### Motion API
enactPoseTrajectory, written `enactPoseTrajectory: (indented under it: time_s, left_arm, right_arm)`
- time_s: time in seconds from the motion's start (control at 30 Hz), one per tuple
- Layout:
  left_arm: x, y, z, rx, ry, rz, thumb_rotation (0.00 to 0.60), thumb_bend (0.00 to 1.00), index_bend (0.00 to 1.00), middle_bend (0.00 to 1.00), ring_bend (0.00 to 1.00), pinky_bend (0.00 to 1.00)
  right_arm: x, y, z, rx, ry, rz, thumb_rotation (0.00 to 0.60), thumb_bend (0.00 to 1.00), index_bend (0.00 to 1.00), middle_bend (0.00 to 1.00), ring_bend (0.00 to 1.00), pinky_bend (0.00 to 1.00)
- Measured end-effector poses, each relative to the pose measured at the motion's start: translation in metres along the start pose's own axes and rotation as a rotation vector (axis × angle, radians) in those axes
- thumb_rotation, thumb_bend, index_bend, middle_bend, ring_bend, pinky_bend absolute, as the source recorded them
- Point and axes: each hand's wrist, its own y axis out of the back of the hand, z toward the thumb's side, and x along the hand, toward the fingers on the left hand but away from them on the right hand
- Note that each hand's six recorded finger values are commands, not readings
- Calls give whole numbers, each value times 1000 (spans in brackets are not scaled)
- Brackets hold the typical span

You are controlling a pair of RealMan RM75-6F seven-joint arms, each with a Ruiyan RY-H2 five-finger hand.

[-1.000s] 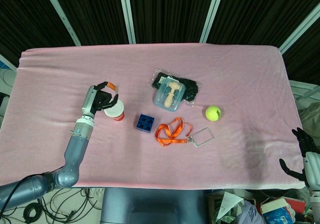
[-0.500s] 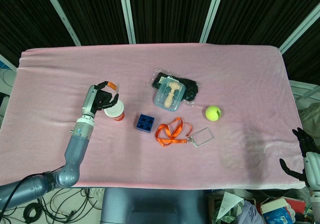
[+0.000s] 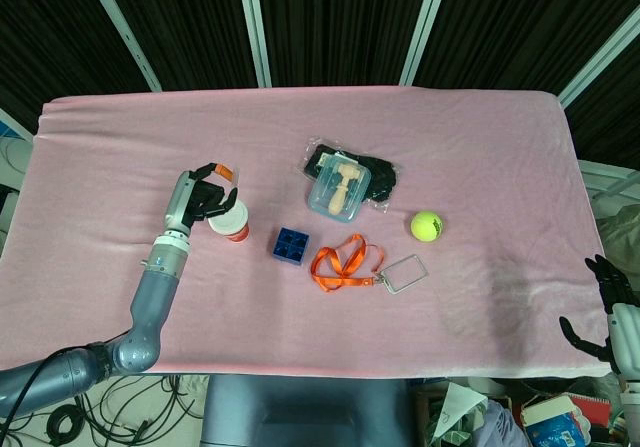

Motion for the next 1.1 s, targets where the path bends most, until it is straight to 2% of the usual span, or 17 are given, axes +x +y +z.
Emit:
enactPoseTrajectory:
  time_s: [0.27,0.57,1.1]
  left_arm:
    - [0,-1,0,-2,1,-1,600,419,584,1000,1000,1000]
    - [1,1,-3,5,6,5,600,346,432,1000,1000,1000]
    - [1,6,0,20,0,2,600,340,414,1000,1000,1000]
  right_arm:
    - [0,0,0,0,0,1,600,262,0,0,0,198]
    - [0,0,0,-2,0,-2,600,262,0,0,0,197]
    - [1,0,0,-2,-1,-4,600,262,0,0,0,198]
